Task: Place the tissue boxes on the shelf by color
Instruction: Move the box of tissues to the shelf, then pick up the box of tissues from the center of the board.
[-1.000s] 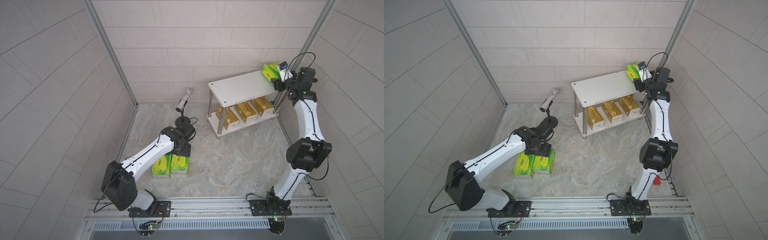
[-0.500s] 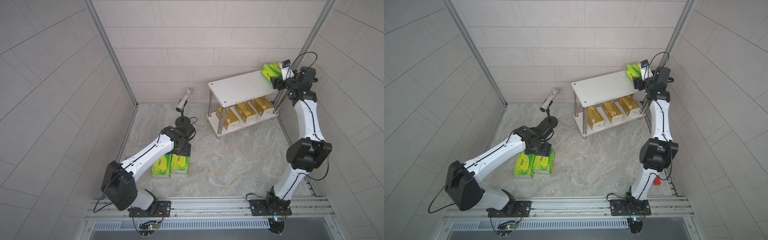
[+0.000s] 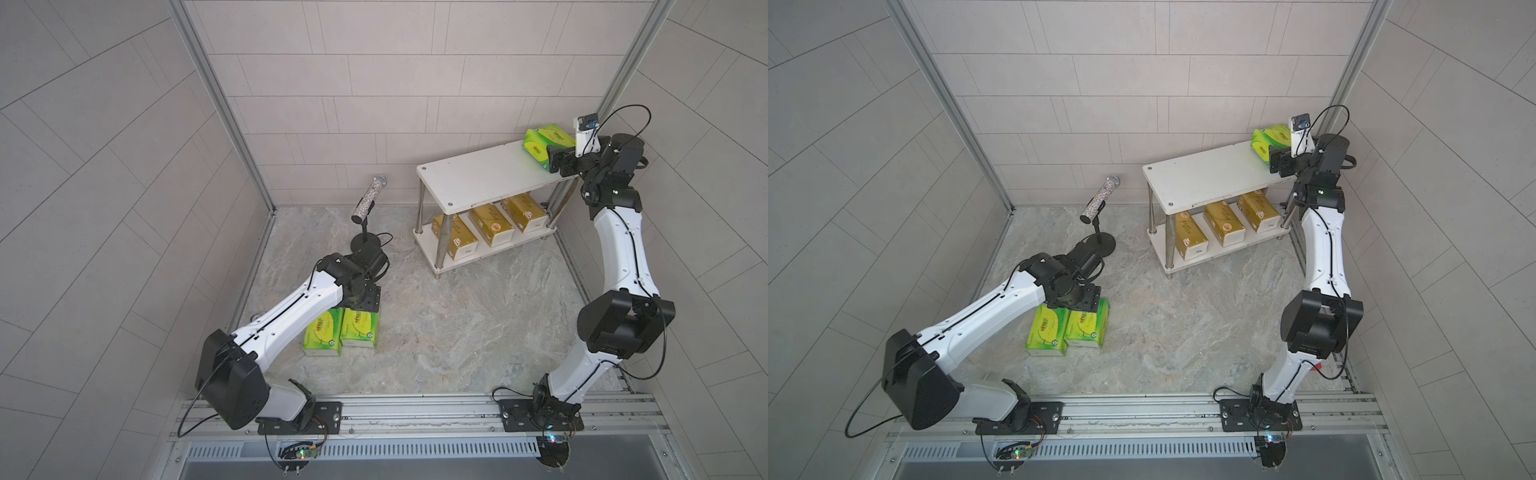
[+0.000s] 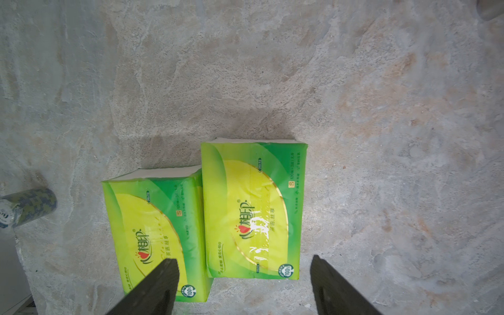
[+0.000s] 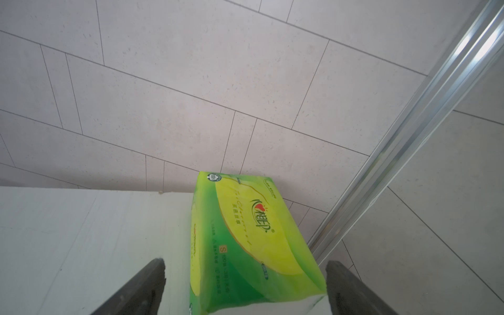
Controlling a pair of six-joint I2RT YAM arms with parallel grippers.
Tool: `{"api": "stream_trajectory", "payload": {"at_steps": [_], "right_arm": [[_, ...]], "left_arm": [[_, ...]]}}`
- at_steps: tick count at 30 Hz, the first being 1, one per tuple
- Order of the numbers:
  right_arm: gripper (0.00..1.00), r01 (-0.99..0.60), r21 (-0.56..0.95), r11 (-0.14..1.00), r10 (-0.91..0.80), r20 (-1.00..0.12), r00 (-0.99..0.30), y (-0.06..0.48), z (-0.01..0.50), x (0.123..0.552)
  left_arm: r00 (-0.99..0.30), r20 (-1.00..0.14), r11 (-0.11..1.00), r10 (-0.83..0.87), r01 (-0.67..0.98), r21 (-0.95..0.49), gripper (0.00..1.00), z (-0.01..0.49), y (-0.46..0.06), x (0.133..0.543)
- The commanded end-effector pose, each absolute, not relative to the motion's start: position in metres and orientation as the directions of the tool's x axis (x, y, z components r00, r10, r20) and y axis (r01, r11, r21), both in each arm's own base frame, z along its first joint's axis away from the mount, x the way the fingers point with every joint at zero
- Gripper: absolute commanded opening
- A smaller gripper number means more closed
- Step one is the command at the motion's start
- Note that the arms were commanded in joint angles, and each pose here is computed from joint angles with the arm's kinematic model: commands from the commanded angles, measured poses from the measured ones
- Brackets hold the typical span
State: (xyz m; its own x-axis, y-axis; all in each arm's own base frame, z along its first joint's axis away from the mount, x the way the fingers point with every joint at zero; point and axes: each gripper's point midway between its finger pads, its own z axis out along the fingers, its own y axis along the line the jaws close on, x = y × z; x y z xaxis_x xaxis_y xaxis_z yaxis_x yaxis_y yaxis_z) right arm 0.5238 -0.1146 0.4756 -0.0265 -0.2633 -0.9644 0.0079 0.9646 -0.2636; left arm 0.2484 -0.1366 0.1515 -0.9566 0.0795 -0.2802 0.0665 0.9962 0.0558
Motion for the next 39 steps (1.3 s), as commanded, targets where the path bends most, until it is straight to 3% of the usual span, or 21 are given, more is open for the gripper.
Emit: {"api": "stream_trajectory", "payload": {"at_steps": [1,5,16,21,27,32,39], "right_arm": [[0.97,0.067,-0.205,0.976,-0.210,-0.975,0.076,-0.113,0.522,0.498],[0.98,0.123,-0.056,0.991,-0.063,-0.996,0.059,-0.114,0.528,0.480],[0.99,0.211,0.106,0.972,0.128,-0.988,-0.090,-0.070,0.493,0.389],[0.99,0.177,0.193,0.965,0.235,-0.935,-0.265,-0.038,0.441,0.348],[0.98,0.132,0.235,0.963,0.268,-0.790,-0.551,-0.001,0.361,0.298],[0.97,0.089,0.334,0.938,0.301,-0.662,-0.686,0.032,0.297,0.261],[0.96,0.015,0.323,0.946,0.206,-0.566,-0.799,0.076,0.228,0.238]], "left_arm": [[-0.950,-0.304,0.997,0.066,0.050,0.063,0.84,0.162,-0.130,0.246],[-0.945,-0.320,0.996,0.069,0.049,0.072,0.84,0.167,-0.128,0.248],[-0.936,-0.334,0.992,0.116,0.093,0.083,0.83,0.168,-0.141,0.251],[-0.937,-0.330,0.991,0.117,0.091,0.095,0.83,0.166,-0.143,0.250],[-0.943,-0.313,0.991,0.113,0.084,0.106,0.83,0.165,-0.142,0.238],[-0.950,-0.282,0.986,0.137,0.104,0.130,0.83,0.155,-0.143,0.225],[-0.960,-0.236,0.975,0.151,0.106,0.194,0.84,0.133,-0.128,0.214]]}}
